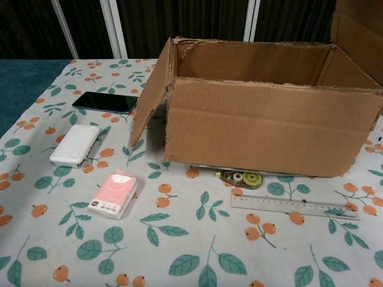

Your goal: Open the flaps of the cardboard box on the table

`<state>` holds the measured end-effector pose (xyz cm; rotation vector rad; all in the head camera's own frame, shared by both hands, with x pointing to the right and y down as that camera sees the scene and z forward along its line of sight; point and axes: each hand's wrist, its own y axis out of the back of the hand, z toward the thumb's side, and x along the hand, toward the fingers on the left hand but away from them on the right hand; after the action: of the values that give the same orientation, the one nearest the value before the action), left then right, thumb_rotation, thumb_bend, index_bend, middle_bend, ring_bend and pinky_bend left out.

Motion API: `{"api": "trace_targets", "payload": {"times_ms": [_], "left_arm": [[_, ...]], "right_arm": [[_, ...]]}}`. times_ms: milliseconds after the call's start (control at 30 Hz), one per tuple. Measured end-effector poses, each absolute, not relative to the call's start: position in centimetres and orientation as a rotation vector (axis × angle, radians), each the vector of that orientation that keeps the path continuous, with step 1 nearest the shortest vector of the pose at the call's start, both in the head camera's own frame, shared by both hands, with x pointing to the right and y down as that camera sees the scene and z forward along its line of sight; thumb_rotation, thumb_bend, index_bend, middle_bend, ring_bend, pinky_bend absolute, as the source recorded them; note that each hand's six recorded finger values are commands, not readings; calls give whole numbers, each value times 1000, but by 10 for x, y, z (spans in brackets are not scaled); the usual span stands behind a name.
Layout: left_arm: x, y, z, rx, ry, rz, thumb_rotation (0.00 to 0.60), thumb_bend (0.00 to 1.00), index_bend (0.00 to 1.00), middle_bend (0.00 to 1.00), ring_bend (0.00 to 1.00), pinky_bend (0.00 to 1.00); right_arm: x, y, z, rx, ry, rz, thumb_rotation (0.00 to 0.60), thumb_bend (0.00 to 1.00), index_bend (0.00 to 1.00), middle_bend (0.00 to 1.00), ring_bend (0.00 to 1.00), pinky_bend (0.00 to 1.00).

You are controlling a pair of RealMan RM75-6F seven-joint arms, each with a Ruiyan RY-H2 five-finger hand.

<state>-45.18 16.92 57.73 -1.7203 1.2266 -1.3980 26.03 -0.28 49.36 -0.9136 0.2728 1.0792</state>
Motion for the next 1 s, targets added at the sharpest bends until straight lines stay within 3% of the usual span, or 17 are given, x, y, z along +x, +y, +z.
{"api": "trace_targets", "payload": {"times_ms": [367,800,900,1000], "left_arm": [[-450,170,577,-1722,1218,-1396,600,303,0,0,0,87],[-450,170,576,-1719,1216,-1393,600,303,0,0,0,87],[-450,170,576,-1718,1214,-1392,600,303,0,0,0,87],[-450,171,576,-1713,1201,-1393,600,295,0,0,0,87]], "right_arm": [[289,-9,488,-879,272,1151,600,1000,410,282,211,257],[364,-9,493,-863,242,1372,600,1000,399,272,211,252],[381,-6,495,-877,200,1433,600,898,353,256,210,252],[392,0,495,-899,124,1472,600,651,277,230,205,251]]}}
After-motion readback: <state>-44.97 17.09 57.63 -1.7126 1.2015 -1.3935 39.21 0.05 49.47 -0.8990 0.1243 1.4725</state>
